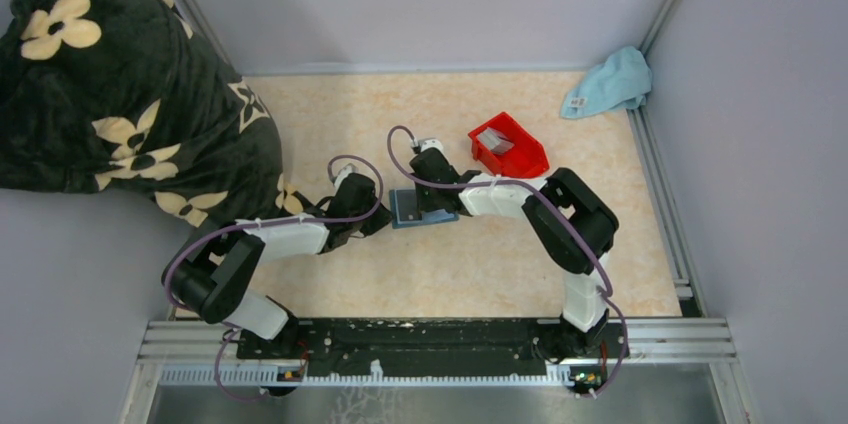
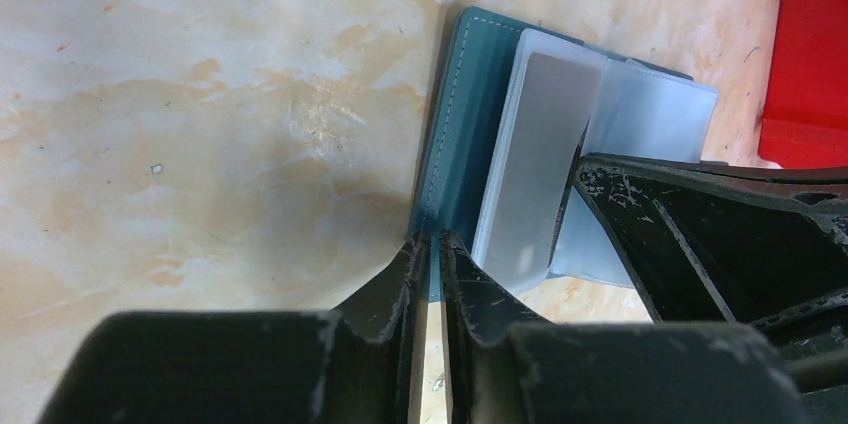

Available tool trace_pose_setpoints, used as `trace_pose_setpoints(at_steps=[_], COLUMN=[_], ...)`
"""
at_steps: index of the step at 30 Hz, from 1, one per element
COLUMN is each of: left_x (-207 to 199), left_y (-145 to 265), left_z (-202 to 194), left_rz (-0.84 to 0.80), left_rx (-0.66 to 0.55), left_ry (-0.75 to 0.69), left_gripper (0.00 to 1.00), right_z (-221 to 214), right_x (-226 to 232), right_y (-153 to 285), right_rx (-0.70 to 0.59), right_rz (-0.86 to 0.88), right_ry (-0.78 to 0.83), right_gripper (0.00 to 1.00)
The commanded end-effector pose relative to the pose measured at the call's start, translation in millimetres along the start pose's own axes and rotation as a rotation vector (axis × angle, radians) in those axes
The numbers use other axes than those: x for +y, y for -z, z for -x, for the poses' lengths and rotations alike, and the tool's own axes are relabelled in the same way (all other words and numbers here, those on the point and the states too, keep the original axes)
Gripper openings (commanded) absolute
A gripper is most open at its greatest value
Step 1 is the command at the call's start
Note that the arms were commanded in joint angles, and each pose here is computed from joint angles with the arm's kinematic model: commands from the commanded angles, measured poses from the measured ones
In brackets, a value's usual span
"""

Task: Put the credit cards into the card holder
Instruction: Insert the credit card into the card holder.

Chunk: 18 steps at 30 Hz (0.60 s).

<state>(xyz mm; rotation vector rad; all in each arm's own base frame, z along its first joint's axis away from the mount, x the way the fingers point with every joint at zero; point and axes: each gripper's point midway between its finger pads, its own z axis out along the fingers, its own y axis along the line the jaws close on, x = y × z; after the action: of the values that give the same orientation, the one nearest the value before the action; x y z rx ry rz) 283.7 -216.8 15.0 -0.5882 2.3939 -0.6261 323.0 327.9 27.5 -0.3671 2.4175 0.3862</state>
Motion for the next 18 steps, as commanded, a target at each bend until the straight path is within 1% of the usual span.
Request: trace_pose_setpoints(at_steps=[1,5,10,18], left_x=[99.0,98.0,100.2,100.1], left_y=[9.9,9.2,10.8,13.4], left_z=[-51.4,-51.2,-50.1,-45.2], left_rz=[0.323,0.320,0.327,0.326], left_rx=[0.183,0.184,0.178,0.165], left_ry=[-0.102,-0.103,-0.106,-0.095], left_gripper=[0.17,0.17,0.17,0.17], right_z=[-3.6,0.6,6.1,34.7], right_x=[10.5,16.2,12.8,12.6], right_y=[-3.3,-1.9,3.4,29.6], right_rx=[0.023,0.019,0.003,-0.066], right_rz=[0.020,0.025,0.002,-0.007], right_ry=[0.018,0.026,0.037,0.073], right_gripper=[0.00,0.00,0.00,0.19])
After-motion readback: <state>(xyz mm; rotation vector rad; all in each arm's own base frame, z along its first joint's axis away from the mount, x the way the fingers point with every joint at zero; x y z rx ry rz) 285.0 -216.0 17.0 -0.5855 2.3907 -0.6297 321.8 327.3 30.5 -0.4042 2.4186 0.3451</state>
